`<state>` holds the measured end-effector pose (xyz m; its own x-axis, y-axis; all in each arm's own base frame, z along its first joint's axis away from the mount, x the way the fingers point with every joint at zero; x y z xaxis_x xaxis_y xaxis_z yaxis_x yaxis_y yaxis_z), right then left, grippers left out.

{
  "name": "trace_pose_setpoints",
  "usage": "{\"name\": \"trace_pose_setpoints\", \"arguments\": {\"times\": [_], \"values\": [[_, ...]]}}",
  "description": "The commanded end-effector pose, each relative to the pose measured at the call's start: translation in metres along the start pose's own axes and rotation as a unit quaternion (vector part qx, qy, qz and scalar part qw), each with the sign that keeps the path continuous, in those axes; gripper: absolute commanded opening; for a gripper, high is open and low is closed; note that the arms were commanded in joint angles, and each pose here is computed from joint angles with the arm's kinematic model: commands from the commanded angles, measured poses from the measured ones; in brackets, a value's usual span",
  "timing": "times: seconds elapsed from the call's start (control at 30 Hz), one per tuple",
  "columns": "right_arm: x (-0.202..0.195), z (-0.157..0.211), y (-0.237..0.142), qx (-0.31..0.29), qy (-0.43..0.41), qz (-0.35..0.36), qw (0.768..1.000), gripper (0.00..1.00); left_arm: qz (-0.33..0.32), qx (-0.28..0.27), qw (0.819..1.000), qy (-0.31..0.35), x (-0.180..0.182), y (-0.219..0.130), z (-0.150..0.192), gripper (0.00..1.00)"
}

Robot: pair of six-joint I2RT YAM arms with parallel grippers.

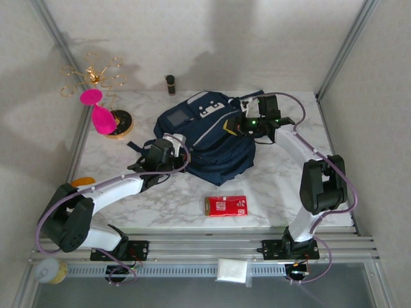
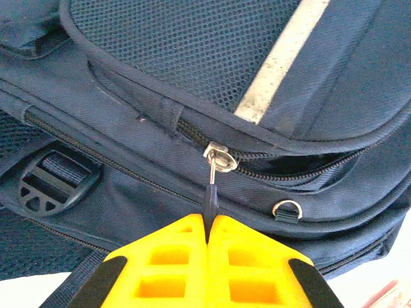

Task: Pack books, pencil case, and school supplies into a backpack

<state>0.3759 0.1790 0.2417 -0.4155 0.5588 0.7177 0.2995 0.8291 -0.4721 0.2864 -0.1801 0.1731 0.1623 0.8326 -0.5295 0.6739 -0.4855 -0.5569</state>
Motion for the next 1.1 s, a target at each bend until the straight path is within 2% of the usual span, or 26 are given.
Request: {"name": "trace_pose_setpoints", "arguments": {"times": [0.0, 0.1, 0.2, 0.23, 0.3, 0.43, 0.5, 0.63, 0.7, 0.83, 0.93, 1.07], "values": [[0.013, -0.017, -0.02, -0.044, -0.047, -0.015, 0.998, 0.0, -0.04, 0.003, 0.999, -0.013, 0.023, 0.001, 0.003, 0.0], [0.012, -0.01, -0.015, -0.033, -0.049, -0.012, 0.998, 0.0, -0.036, 0.019, 0.999, -0.011, 0.021, 0.013, 0.0, 0.0], [0.01, -0.002, -0.019, -0.026, -0.049, 0.012, 0.998, 0.24, -0.011, 0.027, 0.999, -0.02, 0.013, 0.014, -0.002, 0.0], [0.01, 0.002, -0.022, -0.021, -0.051, 0.029, 0.998, 0.32, -0.008, 0.027, 0.999, -0.028, 0.011, 0.01, -0.001, 0.03], [0.008, 0.012, -0.031, -0.012, -0.051, 0.068, 0.996, 0.44, -0.015, 0.03, 0.998, -0.048, 0.011, 0.0, 0.001, 0.32], [-0.006, 0.049, -0.06, 0.003, -0.034, 0.186, 0.982, 0.62, -0.041, 0.037, 0.993, -0.104, 0.011, -0.024, 0.018, 0.45], [-0.011, 0.071, -0.073, 0.008, -0.02, 0.225, 0.974, 0.69, -0.046, 0.048, 0.988, -0.14, 0.01, -0.034, 0.036, 0.45], [-0.019, 0.128, -0.097, 0.023, 0.016, 0.297, 0.955, 0.76, -0.025, 0.093, 0.972, -0.213, 0.0, -0.043, 0.084, 0.45], [-0.02, 0.155, -0.098, 0.03, 0.035, 0.285, 0.957, 0.78, -0.01, 0.117, 0.965, -0.235, -0.008, -0.044, 0.103, 0.45], [-0.026, 0.203, -0.085, 0.063, 0.067, 0.254, 0.963, 0.81, -0.006, 0.138, 0.963, -0.231, -0.026, -0.041, 0.127, 0.45], [-0.03, 0.223, -0.07, 0.08, 0.078, 0.217, 0.97, 0.82, 0.016, 0.167, 0.96, -0.222, -0.044, -0.03, 0.137, 0.44], [-0.038, 0.237, -0.057, 0.098, 0.079, 0.195, 0.973, 0.84, 0.008, 0.185, 0.962, -0.199, -0.059, -0.016, 0.15, 0.42]]}}
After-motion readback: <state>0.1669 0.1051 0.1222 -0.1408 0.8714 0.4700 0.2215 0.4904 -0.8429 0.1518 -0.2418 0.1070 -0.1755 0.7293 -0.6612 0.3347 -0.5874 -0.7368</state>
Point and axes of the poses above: each hand's point on the last joint's axis, 136 mm out from that joint toward the fingers, its own y axis out along the fingers, its own x axis along the line the jaws close on, z = x × y, the point moved 8 cm from there along -y, back along the fingers, and after that the axes turned 15 degrees about -y, right-handed, at the moved point
